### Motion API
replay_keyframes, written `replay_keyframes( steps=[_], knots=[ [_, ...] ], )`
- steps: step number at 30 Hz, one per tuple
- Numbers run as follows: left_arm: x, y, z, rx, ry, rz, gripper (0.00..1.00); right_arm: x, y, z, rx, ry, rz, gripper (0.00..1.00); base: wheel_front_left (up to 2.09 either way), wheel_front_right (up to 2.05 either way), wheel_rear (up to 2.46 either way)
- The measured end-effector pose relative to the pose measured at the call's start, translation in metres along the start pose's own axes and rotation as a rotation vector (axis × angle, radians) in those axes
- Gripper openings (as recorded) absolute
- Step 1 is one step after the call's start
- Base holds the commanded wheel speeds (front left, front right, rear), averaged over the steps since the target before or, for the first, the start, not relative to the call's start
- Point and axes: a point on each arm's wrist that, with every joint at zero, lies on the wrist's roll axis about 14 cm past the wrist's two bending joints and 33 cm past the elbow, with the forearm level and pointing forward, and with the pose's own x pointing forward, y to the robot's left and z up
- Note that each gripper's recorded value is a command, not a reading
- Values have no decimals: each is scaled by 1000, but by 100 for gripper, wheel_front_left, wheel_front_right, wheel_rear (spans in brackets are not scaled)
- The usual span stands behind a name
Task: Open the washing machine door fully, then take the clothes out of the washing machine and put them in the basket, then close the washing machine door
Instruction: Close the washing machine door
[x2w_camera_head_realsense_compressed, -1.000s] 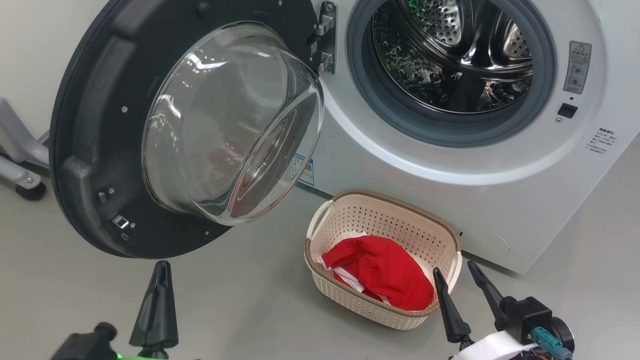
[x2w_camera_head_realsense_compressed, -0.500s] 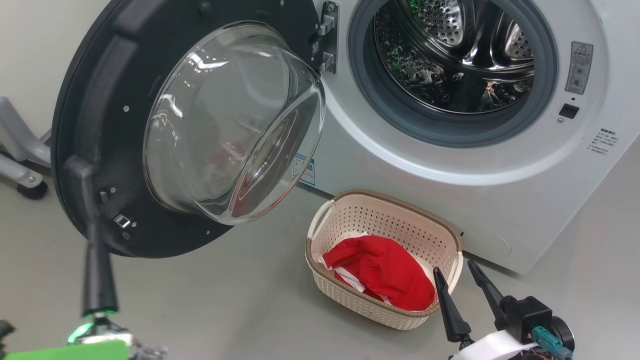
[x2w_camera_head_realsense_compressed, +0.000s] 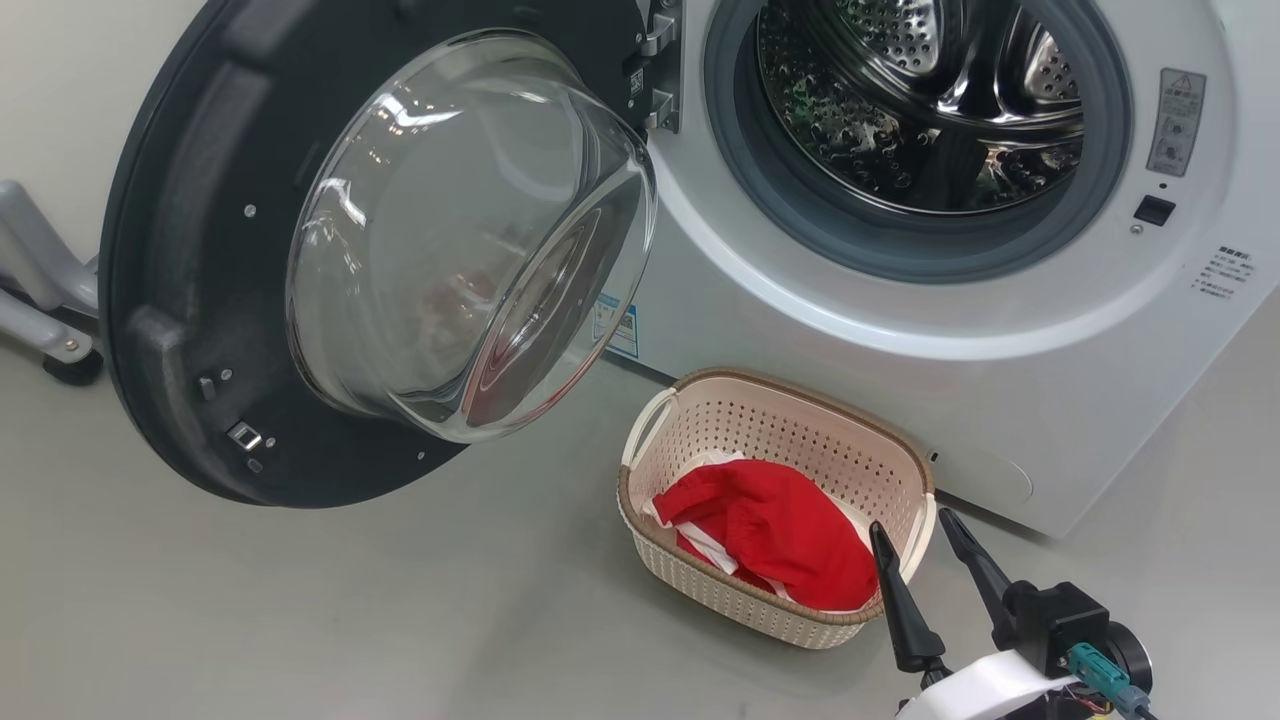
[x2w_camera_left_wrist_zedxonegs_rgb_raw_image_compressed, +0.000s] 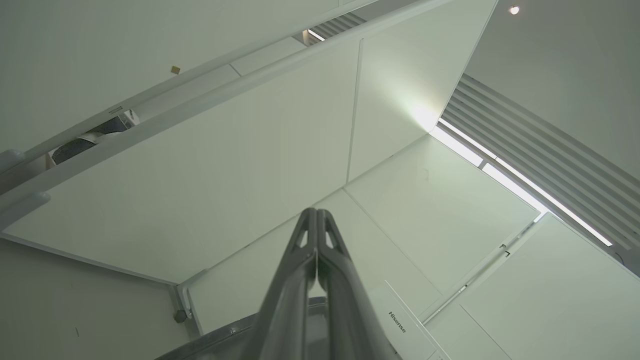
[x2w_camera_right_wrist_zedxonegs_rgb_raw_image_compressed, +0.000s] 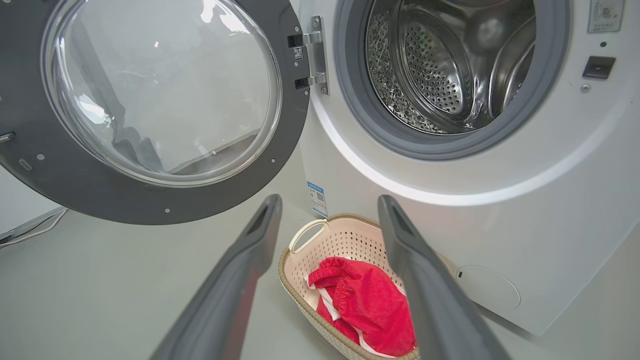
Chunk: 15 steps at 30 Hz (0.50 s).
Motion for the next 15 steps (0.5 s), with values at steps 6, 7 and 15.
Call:
replay_keyframes(
  steps=[6,7,15],
  knots=[
    [23,31,23,58,1,103,0,2,-4,-3,-3,8,-2,100,0,0,0],
    [29,44,27,50,12,151,0,2,-5,-4,-3,11,-2,100,0,0,0],
    [43,86,19,51,124,300,0,3,-11,-5,-10,13,-7,100,0,0,0]
  ],
)
